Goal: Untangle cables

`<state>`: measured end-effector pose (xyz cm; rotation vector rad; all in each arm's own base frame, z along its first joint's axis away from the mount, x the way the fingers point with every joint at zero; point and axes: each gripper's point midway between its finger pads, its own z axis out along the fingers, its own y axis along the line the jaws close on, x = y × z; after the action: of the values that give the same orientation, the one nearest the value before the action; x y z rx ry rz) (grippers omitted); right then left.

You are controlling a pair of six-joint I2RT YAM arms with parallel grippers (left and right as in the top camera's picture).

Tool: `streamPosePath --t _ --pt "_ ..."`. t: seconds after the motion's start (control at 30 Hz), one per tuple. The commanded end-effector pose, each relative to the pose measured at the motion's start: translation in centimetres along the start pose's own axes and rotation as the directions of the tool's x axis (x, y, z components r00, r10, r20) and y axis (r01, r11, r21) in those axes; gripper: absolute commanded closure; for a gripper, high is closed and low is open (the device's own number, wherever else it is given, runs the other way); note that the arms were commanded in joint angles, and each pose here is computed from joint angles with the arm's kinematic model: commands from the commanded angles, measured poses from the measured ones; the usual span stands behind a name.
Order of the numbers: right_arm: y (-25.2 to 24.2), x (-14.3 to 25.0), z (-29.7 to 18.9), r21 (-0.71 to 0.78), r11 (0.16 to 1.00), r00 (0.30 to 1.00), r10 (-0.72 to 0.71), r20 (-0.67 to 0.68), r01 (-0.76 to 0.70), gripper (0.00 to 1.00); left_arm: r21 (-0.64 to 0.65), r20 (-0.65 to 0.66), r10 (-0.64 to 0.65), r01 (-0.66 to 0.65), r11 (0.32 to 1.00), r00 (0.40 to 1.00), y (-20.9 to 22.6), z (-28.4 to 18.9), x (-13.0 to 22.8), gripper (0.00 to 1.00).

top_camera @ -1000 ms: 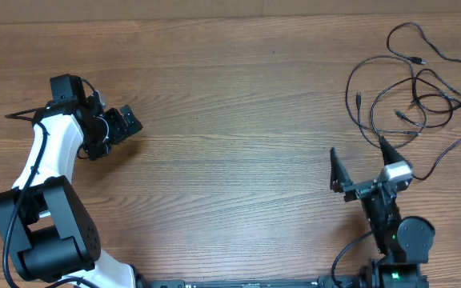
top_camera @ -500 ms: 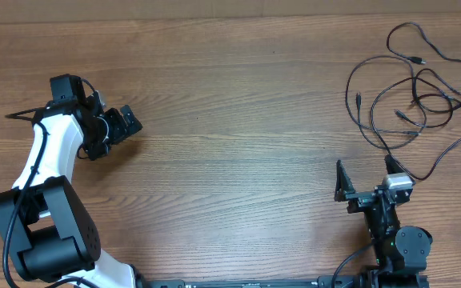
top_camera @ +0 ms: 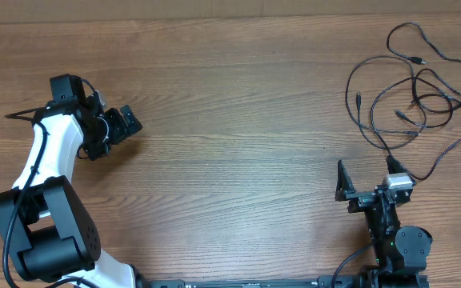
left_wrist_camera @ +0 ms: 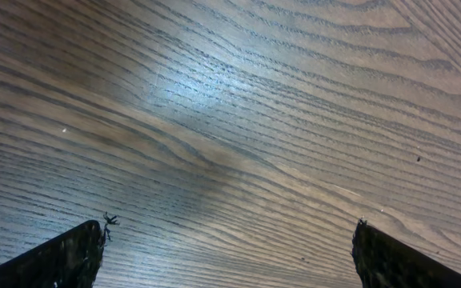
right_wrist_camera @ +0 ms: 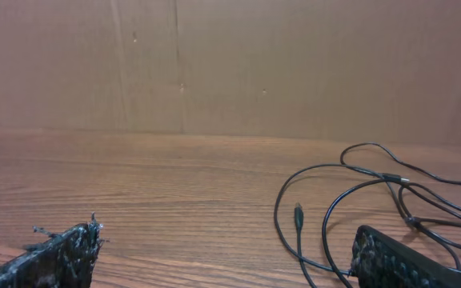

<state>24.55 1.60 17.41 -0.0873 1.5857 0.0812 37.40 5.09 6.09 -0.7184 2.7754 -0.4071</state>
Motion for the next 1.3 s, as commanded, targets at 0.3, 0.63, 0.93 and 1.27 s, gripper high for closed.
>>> streamPosePath --t 0.3,0.63,0.93,1.27 --pt "-0.3 0.2 0.0 0.017 1.0 1.0 -0.005 0.003 0.005 0.0 0.006 0.02 0.026 -0.026 1.0 0.999 -0.6 -0.5 -0.4 0.01" --pt "-0.3 0.2 0.0 0.016 1.0 1.0 -0.005 0.003 0.005 0.0 0.005 0.02 0.026 -0.026 1.0 0.999 -0.6 -0.5 -0.4 0.0" --pt "-0.3 0.2 0.0 0.016 1.0 1.0 -0.005 0.003 0.005 0.0 0.006 0.02 0.026 -0.026 1.0 0.999 -0.6 -0.5 -0.4 0.01" --pt "-0.3 0.2 0.0 0.016 1.0 1.0 -0.005 0.003 0.005 0.0 0.033 0.095 0.081 -0.084 0.996 0.992 -2.8 -3.5 -0.1 0.0"
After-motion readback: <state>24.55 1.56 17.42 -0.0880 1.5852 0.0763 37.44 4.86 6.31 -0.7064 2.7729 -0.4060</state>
